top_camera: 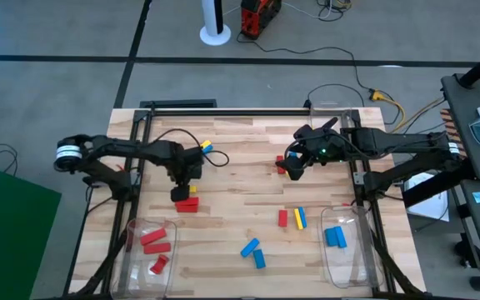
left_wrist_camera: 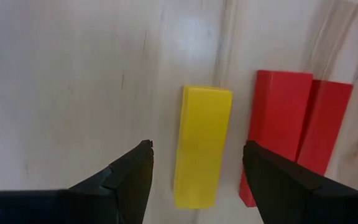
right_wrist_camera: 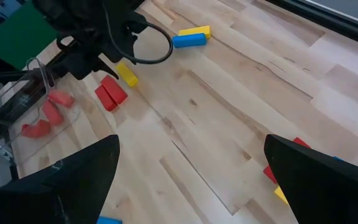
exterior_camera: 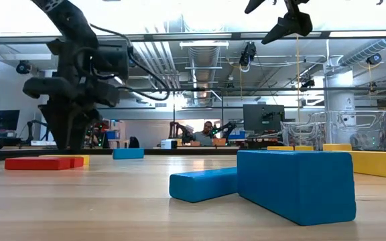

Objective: Sort blocks
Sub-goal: Put the yellow block into the top right transparent bin

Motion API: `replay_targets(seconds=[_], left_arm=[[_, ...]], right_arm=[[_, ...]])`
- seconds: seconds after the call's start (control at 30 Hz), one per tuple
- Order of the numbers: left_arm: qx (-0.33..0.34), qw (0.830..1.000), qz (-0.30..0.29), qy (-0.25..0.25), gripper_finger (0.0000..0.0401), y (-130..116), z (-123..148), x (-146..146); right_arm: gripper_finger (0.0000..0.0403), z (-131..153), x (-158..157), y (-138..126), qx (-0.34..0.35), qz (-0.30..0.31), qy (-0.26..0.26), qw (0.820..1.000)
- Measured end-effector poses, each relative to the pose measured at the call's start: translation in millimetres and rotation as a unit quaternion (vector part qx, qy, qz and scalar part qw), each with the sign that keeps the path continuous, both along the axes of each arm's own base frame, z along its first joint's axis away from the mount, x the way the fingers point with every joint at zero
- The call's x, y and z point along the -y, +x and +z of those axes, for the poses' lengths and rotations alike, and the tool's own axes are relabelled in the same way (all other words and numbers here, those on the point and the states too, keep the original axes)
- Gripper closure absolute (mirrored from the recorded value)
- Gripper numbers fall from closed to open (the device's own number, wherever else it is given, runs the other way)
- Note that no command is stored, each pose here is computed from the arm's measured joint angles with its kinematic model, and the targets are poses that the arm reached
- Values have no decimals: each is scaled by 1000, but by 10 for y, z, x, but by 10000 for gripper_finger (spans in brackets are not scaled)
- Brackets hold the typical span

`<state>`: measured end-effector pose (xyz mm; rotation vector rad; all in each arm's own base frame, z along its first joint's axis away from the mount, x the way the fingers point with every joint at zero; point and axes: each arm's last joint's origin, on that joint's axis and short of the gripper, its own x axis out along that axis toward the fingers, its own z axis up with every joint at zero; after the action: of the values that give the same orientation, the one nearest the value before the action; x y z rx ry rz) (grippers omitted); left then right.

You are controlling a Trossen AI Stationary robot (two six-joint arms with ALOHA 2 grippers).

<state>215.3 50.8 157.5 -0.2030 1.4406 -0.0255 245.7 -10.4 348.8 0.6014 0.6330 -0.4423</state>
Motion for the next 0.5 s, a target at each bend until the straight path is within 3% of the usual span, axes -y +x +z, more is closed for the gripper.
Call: replay_targets(seconds=[0.5], left_arm=[[-15,1000,-25,-1,194,76,-179,-16]], right_arm=[[12,-1,0,0,-2,7,-8,1000]])
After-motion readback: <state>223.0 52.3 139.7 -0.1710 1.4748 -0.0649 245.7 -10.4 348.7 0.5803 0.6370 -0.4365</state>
